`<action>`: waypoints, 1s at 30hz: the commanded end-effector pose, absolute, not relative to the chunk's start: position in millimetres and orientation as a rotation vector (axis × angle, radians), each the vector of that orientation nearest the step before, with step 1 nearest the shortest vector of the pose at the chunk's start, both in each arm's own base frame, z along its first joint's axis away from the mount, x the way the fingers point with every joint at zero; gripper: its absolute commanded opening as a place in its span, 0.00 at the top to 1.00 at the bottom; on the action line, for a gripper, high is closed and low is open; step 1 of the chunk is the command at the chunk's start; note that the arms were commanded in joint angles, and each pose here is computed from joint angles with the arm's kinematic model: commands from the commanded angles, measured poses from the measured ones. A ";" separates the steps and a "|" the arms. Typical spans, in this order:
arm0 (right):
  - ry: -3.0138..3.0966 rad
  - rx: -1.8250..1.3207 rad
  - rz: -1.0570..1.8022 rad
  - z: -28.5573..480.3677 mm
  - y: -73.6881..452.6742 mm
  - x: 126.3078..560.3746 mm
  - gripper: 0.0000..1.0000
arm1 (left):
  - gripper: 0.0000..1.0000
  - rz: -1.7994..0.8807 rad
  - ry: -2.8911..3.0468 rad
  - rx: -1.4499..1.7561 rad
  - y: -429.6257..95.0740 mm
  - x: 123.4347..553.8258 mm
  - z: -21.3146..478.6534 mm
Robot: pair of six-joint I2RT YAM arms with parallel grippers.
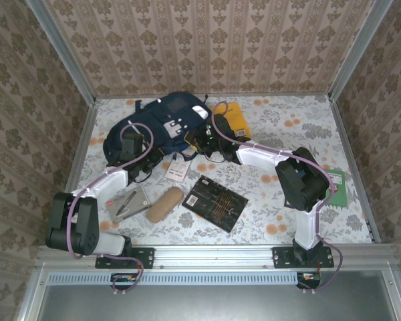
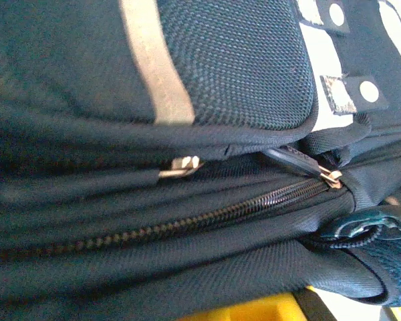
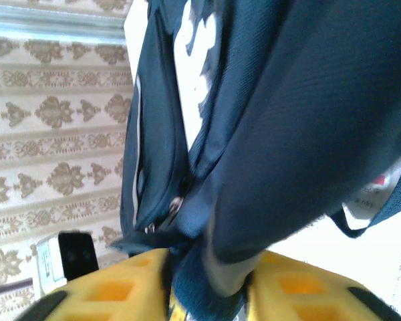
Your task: Pack books, pencil case, and school supplies into a backpack
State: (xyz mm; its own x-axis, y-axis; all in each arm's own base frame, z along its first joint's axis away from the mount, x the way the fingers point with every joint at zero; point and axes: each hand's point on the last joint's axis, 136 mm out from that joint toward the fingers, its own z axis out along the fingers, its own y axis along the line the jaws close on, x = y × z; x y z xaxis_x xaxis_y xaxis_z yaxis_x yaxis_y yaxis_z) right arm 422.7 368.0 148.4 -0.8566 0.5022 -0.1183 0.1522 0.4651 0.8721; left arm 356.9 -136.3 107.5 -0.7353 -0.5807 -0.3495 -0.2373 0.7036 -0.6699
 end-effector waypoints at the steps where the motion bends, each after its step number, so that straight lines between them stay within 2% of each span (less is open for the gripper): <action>1: 2.407 0.483 1.426 148.9 388.7 410.6 0.52 | 1.00 -0.808 2.295 -0.601 -131.1 364.9 124.6; 5: 2.432 0.488 1.438 139.4 400.1 412.7 0.46 | 1.00 -0.811 2.300 -0.592 -132.7 364.5 123.6; 9: 2.454 0.502 1.445 128.3 408.6 413.9 0.50 | 1.00 -0.820 2.303 -0.577 -135.1 365.2 123.3; 11: 2.453 0.514 1.463 124.8 412.7 416.2 0.62 | 1.00 -0.819 2.305 -0.564 -135.9 365.0 123.6; 13: 2.445 0.524 1.476 126.2 415.0 418.4 0.81 | 0.99 -0.820 2.309 -0.542 -137.4 364.0 124.3; 15: 2.430 0.519 1.488 132.5 416.5 420.2 0.96 | 0.96 -0.815 2.317 -0.508 -138.6 361.7 124.5; 16: 2.421 0.512 1.497 138.3 417.3 420.8 1.00 | 0.93 -0.811 2.322 -0.487 -139.2 359.6 124.9; 20: 2.368 0.508 1.537 164.6 417.4 423.2 1.00 | 0.78 -0.780 2.329 -0.357 -145.6 348.8 131.7; 23: 2.328 0.499 1.571 187.2 418.9 425.2 1.00 | 0.70 -0.736 2.329 -0.252 -151.3 338.7 138.0; 30: 2.298 0.503 1.617 215.2 424.1 428.1 1.00 | 0.70 -0.600 2.316 -0.085 -151.1 324.9 144.7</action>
State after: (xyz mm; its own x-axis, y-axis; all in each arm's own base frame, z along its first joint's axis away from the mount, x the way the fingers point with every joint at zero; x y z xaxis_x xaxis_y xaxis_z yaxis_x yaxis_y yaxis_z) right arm 430.6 409.1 141.2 -0.8857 0.4640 -0.0143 0.2058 0.4202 0.8838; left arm 330.6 -160.3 150.6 -0.7400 -0.3195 -0.5918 0.0747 0.8355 -0.5445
